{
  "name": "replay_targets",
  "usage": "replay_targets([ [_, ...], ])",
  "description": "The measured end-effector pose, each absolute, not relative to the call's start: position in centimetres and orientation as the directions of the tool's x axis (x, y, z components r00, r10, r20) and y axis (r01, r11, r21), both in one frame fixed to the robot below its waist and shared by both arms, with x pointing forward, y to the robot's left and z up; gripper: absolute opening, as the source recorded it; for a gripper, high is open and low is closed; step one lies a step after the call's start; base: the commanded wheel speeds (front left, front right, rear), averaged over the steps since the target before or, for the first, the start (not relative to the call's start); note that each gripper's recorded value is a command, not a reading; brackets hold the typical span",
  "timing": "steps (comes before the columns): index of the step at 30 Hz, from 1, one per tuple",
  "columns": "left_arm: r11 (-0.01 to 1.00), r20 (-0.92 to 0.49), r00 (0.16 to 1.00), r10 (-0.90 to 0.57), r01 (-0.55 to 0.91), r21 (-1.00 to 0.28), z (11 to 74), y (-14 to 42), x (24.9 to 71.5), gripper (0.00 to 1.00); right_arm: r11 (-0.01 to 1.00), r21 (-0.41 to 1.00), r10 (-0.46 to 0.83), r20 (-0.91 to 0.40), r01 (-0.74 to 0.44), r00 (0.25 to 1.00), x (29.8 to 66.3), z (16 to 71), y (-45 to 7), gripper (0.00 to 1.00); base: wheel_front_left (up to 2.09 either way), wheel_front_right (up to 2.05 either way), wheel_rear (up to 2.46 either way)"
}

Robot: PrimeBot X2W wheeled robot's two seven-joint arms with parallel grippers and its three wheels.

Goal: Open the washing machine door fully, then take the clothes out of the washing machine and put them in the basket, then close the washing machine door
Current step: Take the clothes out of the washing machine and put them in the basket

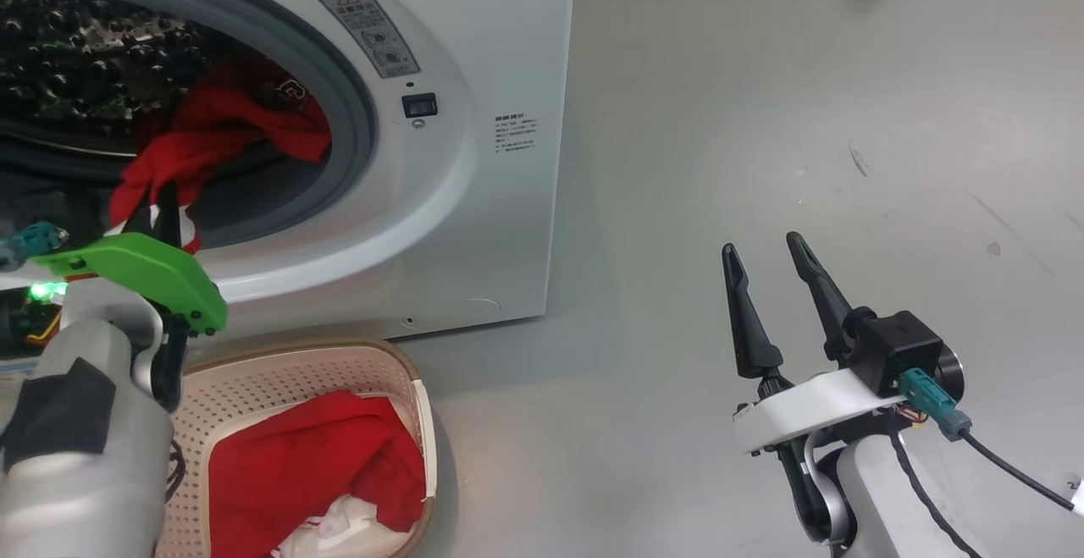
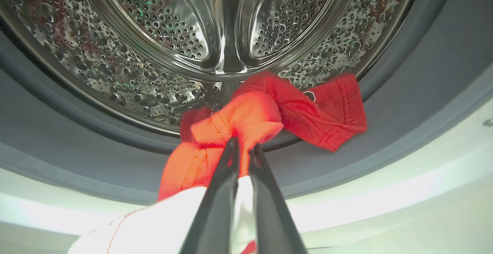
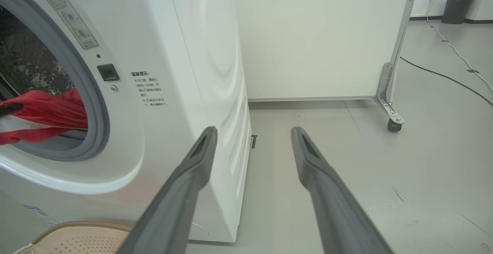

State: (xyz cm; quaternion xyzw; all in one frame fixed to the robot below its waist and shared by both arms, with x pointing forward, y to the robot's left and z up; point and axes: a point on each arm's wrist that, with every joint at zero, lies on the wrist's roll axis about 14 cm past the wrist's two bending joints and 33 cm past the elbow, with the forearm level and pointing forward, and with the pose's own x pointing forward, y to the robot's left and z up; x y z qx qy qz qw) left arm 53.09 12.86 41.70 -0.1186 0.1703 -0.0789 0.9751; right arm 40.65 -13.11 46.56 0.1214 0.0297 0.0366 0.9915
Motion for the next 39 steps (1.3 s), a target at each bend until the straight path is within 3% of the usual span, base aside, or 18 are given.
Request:
replay_targets([
  [21,0.967,-0.238,0.959,-0.152,0.094,-0.238,43.3,15.4,46.1,0.00,0.957,0.258,0.135,0.004,-0.131,0.991,37.8,48.6,-11.8,1.00,0.00,0.00,0.00],
  [33,0.957,-0.029,0.984,-0.175,0.163,-0.238,49.6,14.8,46.0,0.00,0.954,0.262,0.145,0.019,-0.145,0.989,36.7,49.0,-11.5,1.00,0.00,0.00,0.00],
  [39,0.949,0.141,0.978,-0.157,0.188,-0.253,54.8,15.2,46.6,0.00,0.954,0.257,0.152,0.026,-0.154,0.988,36.8,49.2,-11.3,1.00,0.00,0.00,0.00],
])
